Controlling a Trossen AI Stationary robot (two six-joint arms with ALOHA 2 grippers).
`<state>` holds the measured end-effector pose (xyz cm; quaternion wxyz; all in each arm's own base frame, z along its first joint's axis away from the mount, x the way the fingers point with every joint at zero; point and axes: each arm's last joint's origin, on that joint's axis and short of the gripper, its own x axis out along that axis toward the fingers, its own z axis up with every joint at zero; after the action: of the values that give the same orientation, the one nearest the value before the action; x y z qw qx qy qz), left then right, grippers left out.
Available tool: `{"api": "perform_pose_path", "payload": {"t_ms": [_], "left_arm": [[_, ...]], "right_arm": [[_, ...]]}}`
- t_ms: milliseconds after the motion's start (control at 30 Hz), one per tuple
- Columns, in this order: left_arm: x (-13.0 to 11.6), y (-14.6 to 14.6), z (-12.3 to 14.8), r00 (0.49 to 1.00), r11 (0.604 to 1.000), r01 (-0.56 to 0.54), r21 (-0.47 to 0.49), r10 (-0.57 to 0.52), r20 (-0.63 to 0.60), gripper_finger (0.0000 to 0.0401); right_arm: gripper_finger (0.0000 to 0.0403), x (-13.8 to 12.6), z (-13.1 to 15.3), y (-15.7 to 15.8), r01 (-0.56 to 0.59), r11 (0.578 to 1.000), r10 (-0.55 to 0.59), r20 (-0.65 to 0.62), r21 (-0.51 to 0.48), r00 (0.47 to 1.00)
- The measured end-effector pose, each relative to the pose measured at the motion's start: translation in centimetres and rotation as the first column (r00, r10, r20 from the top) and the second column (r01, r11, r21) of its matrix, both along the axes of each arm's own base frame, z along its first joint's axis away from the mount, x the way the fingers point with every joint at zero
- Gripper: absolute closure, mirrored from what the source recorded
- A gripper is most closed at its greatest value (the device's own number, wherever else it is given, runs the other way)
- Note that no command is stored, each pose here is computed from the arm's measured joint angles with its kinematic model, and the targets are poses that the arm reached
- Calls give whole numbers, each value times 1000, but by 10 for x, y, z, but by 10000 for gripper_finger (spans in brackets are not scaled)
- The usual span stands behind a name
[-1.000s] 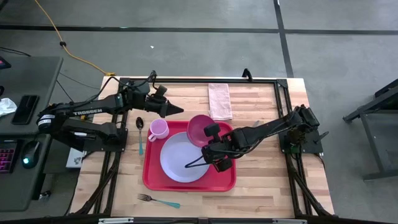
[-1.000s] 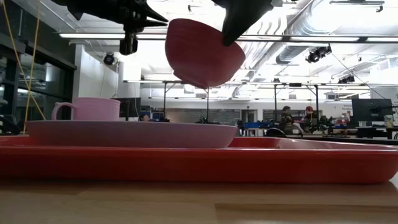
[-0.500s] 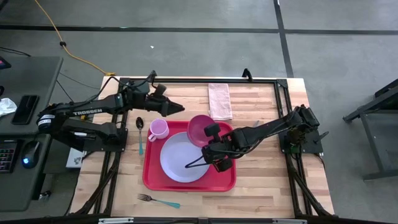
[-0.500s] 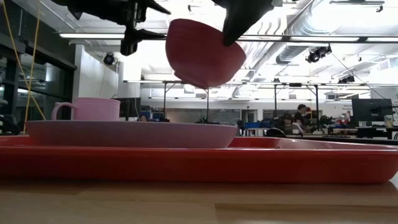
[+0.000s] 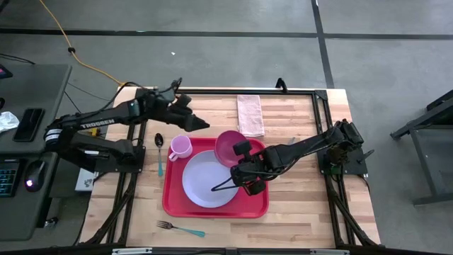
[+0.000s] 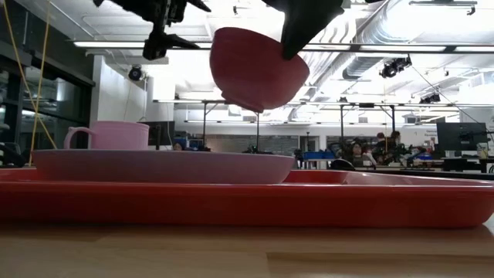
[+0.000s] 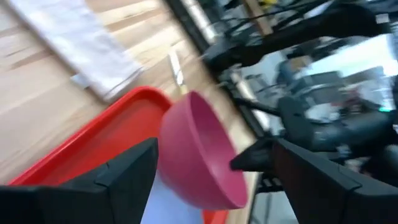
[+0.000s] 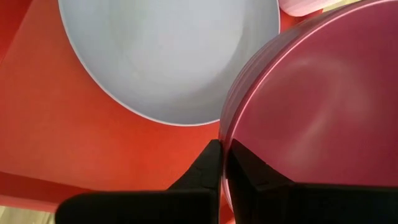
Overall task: Set up tray
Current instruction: Put the red bowl on top of the blue plate
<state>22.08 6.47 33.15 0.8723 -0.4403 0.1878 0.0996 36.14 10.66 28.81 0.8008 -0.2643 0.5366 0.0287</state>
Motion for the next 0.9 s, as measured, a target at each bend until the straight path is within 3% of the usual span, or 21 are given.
{"api": "perform_pose_path", "payload": {"t_ms": [233, 467, 700, 900], "left_arm": [[30, 0, 14, 978, 999, -7, 41, 16, -210, 54], [57, 2, 17, 879, 995, -14, 101, 60, -472, 54], [77, 7, 14, 844, 993, 16, 118, 50, -535, 53], [81, 8, 12, 846, 993, 17, 115, 47, -531, 53]], "right_arm": [[403, 0, 0, -3, 10, 1000, -11, -3, -8, 1000], [403, 0, -1, -6, 21, 1000, -21, -11, -7, 1000], [403, 0, -1, -6, 20, 1000, -20, -20, -8, 1000], [403, -1, -1, -7, 21, 1000, -21, -26, -10, 999]]}}
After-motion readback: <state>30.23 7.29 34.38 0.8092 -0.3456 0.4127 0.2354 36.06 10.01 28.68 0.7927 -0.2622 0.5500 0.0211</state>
